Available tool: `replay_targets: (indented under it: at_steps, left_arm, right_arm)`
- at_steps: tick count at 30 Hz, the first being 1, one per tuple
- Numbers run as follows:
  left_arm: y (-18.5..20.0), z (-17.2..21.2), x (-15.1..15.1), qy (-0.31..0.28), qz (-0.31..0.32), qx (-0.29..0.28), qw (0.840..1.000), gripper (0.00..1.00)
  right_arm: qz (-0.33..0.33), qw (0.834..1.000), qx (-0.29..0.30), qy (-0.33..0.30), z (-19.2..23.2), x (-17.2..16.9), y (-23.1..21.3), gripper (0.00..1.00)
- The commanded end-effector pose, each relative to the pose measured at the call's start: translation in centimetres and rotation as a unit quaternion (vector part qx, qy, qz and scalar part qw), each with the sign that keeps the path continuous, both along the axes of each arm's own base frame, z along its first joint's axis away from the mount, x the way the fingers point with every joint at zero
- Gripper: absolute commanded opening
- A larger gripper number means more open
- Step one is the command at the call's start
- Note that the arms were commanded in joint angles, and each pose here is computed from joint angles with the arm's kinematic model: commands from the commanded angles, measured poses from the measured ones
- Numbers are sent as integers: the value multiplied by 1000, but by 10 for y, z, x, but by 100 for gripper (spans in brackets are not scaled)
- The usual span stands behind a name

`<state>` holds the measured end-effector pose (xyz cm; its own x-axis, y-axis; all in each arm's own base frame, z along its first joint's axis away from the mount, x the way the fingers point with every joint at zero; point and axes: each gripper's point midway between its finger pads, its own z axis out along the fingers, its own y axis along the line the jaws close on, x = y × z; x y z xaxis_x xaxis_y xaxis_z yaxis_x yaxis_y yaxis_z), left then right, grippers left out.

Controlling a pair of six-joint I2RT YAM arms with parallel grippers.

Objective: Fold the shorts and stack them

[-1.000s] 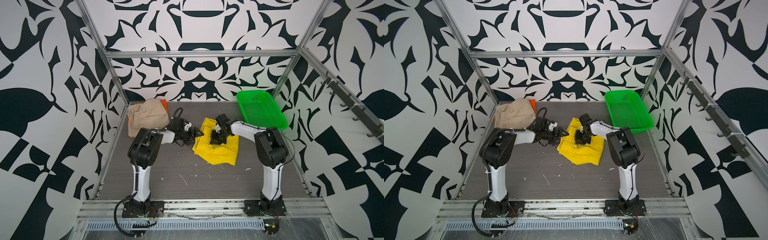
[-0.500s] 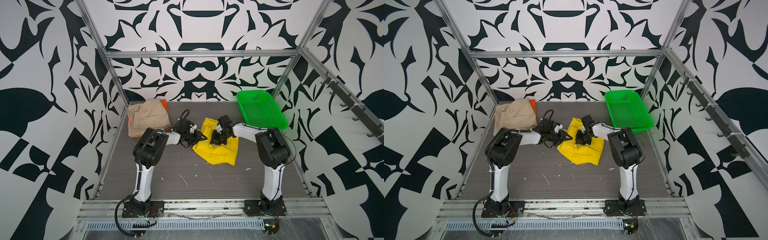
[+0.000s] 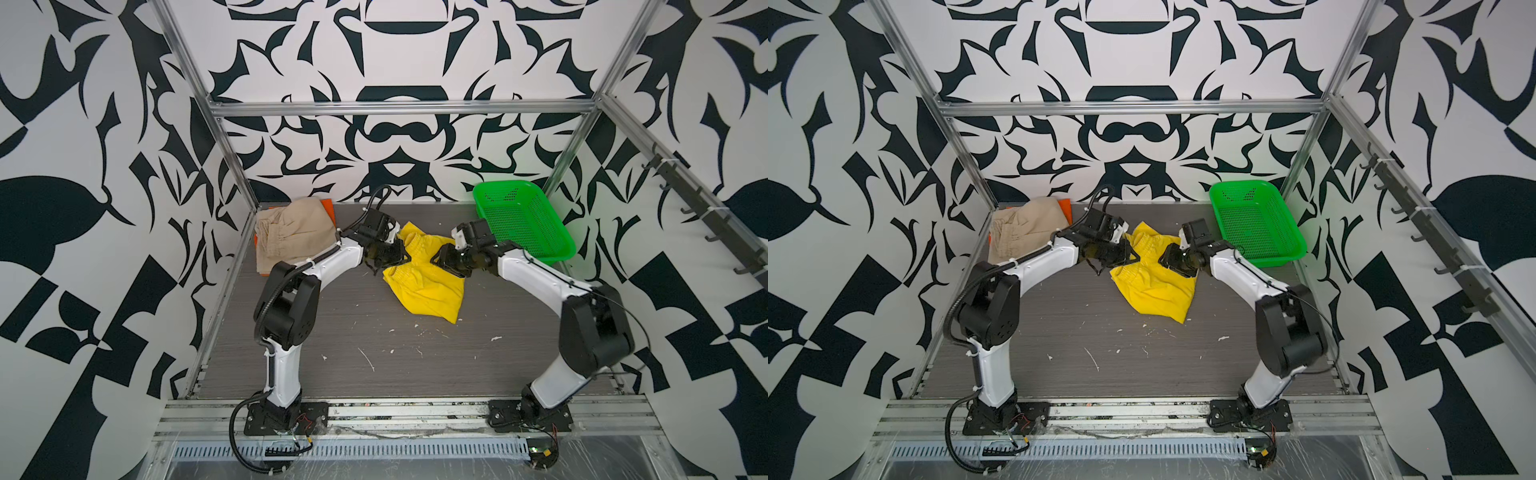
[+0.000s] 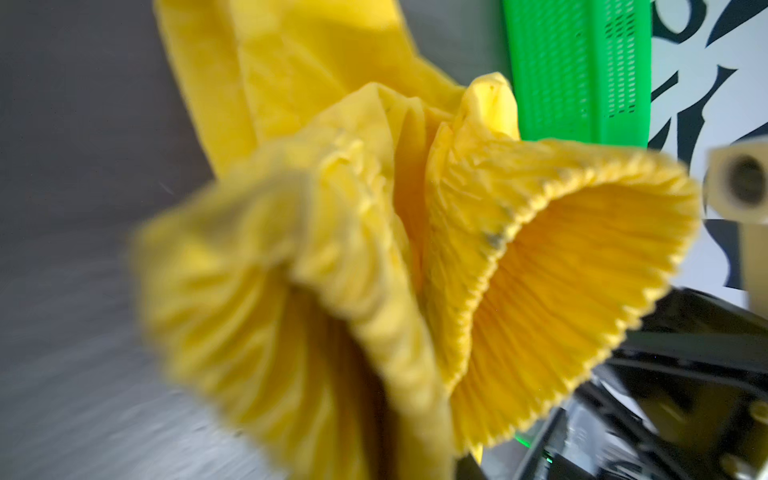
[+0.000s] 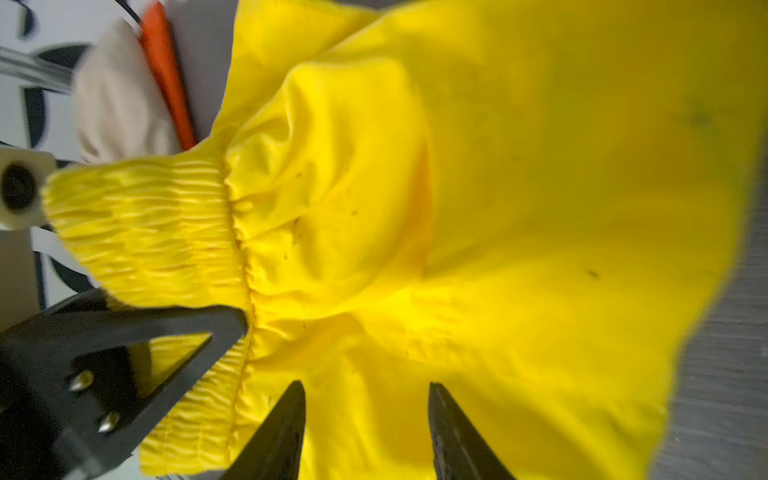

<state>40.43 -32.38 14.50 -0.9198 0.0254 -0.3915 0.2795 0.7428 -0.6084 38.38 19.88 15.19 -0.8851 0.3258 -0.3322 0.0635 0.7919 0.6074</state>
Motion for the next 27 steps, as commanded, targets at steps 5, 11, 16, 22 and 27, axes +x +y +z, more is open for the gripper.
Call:
replay_targets:
  at_steps: [5, 11, 16, 22, 27]
  left_arm:
    - [64, 56, 26, -85, -4, 128, 988, 0]
    - [105, 79, 51, -122, 0, 203, 972, 0]
    - [134, 97, 75, -137, 23, 210, 968, 0]
    - [164, 124, 101, -171, 39, 176, 969, 0]
    - [190, 150, 123, -217, 51, 149, 963, 0]
  right_arm:
    - [0, 1000, -17, -6, -2, -25, -16, 53]
    - [8, 999, -26, 24, -26, -44, -21, 53]
    - [8, 999, -31, 38, -36, -53, -24, 53]
    - [4, 998, -37, 44, -42, -59, -28, 53]
    - [4, 998, -41, 46, -44, -61, -30, 53]
